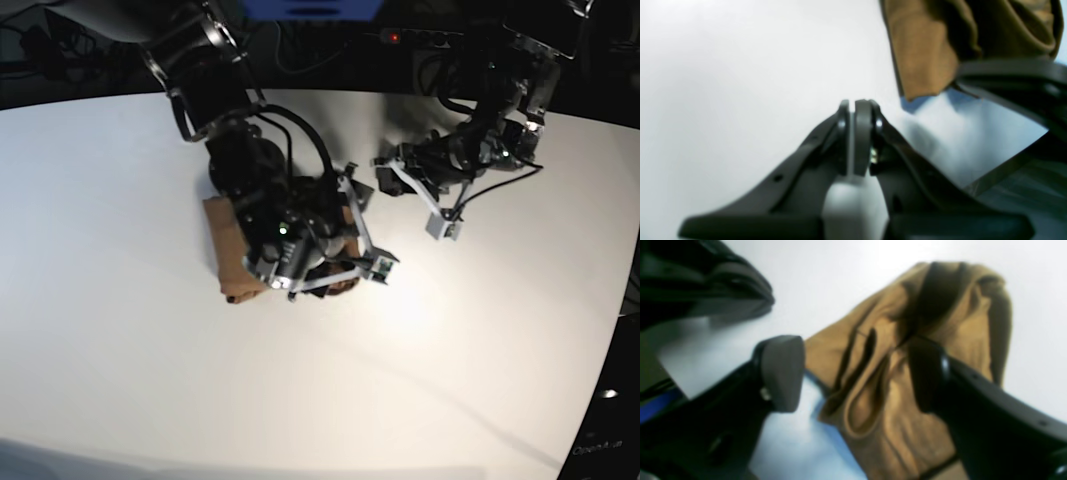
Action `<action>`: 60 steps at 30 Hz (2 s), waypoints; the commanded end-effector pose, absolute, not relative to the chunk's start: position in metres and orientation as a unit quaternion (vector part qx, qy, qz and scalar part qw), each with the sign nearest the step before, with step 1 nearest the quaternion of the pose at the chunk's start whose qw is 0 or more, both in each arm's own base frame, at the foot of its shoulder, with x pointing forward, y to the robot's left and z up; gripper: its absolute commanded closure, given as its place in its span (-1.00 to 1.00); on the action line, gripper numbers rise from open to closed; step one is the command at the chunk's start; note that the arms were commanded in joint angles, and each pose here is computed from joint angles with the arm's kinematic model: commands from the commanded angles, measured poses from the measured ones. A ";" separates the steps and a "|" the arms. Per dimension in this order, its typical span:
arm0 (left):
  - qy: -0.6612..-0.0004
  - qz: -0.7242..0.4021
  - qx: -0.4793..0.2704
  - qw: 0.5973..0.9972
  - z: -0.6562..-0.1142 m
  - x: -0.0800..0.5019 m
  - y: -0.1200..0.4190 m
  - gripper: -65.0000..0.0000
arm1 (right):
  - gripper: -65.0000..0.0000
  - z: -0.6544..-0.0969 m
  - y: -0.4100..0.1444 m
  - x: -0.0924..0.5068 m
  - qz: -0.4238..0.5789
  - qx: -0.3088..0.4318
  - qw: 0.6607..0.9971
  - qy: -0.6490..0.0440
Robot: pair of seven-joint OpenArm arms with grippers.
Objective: Fold the T-shirt properly
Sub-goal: 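Lower the collar end onto the stack and open the right gripper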
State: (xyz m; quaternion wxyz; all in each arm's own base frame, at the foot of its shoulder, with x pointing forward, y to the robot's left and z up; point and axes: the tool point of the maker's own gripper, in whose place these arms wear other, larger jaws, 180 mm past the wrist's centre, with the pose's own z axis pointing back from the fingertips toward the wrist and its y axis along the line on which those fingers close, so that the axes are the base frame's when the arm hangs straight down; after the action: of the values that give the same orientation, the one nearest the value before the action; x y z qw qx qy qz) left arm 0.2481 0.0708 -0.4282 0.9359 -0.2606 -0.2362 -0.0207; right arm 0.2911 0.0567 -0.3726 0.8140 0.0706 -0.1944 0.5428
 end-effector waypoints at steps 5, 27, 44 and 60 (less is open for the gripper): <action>-0.261 0.001 -0.253 0.931 -0.417 0.260 0.091 0.91 | -0.76 -0.344 0.063 0.310 0.538 0.066 0.804 -0.243; -0.283 0.067 -0.258 0.921 -0.405 0.274 0.128 0.91 | 0.99 -0.352 -0.011 0.335 0.506 0.000 0.833 -0.224; -0.288 0.066 -0.259 0.920 -0.402 0.277 0.128 0.91 | 1.00 -0.388 0.003 0.292 0.504 0.058 0.837 -0.207; -0.284 0.067 -0.257 0.921 -0.405 0.273 0.128 0.91 | 1.00 -0.379 0.011 0.300 0.506 0.056 0.833 -0.215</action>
State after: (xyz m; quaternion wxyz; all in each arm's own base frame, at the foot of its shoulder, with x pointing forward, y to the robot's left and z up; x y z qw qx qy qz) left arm 0.2643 0.1270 -0.4160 0.9282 -0.2526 -0.2640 0.0706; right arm 0.2857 0.0075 -0.3939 0.8383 0.0605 -0.1898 0.5075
